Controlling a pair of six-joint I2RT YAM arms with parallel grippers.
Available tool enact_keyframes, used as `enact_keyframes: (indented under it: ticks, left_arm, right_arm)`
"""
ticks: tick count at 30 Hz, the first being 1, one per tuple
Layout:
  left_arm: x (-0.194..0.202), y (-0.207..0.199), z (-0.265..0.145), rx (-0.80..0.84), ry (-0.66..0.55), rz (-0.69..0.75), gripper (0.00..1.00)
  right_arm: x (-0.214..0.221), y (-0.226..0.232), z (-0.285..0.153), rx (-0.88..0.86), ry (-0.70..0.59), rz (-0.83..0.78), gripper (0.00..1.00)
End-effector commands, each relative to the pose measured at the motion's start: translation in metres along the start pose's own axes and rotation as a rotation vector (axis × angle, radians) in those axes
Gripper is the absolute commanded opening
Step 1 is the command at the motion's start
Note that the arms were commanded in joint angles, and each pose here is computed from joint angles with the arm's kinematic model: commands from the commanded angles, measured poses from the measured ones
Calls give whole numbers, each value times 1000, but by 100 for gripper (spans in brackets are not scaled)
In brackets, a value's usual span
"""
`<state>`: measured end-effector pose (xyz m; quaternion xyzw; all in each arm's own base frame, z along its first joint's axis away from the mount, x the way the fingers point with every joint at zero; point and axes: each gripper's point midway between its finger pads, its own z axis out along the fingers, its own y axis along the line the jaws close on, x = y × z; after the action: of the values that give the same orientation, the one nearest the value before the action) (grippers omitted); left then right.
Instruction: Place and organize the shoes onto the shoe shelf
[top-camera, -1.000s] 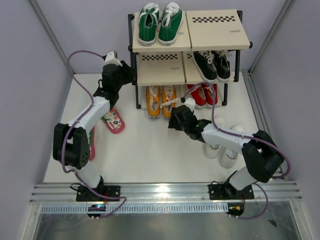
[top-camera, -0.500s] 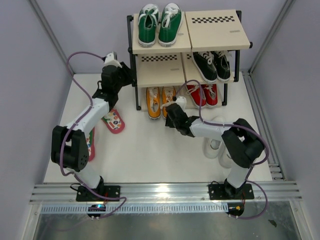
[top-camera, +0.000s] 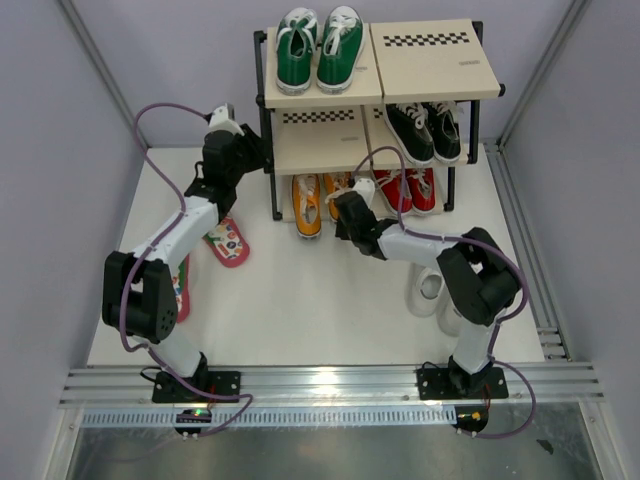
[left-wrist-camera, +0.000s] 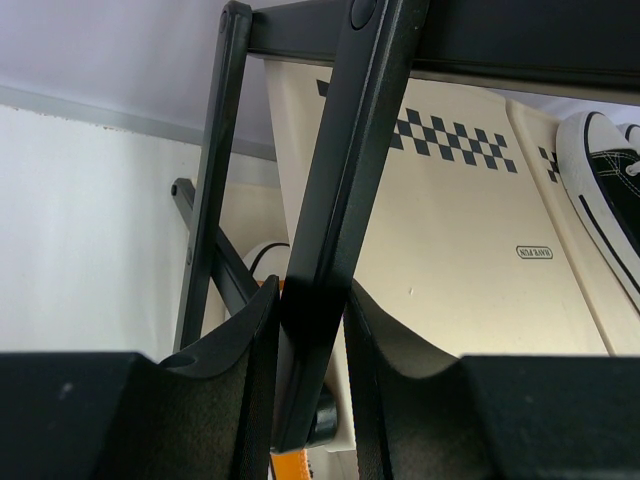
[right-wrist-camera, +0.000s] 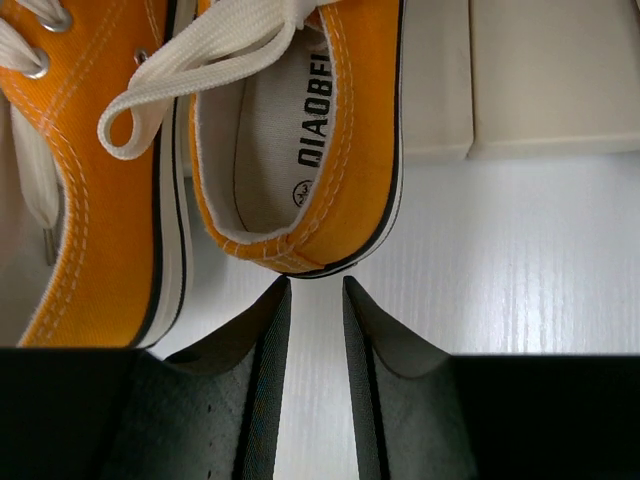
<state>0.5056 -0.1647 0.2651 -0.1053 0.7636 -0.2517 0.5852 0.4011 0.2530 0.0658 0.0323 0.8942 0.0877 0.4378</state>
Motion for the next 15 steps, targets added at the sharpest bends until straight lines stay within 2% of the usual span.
enact_keyframes:
  ticks: [1, 10, 15]
  left_arm:
    - [19, -11, -13, 32, 77, -17, 22]
    - [22, -9, -11, 26, 82, -8, 22]
    - [22, -8, -10, 19, 81, -3, 23]
  right_arm:
    - [-43, 18, 4, -27, -116, 24, 31]
    - [-43, 32, 16, -63, -94, 1, 32]
    - [-40, 23, 16, -19, -83, -10, 32]
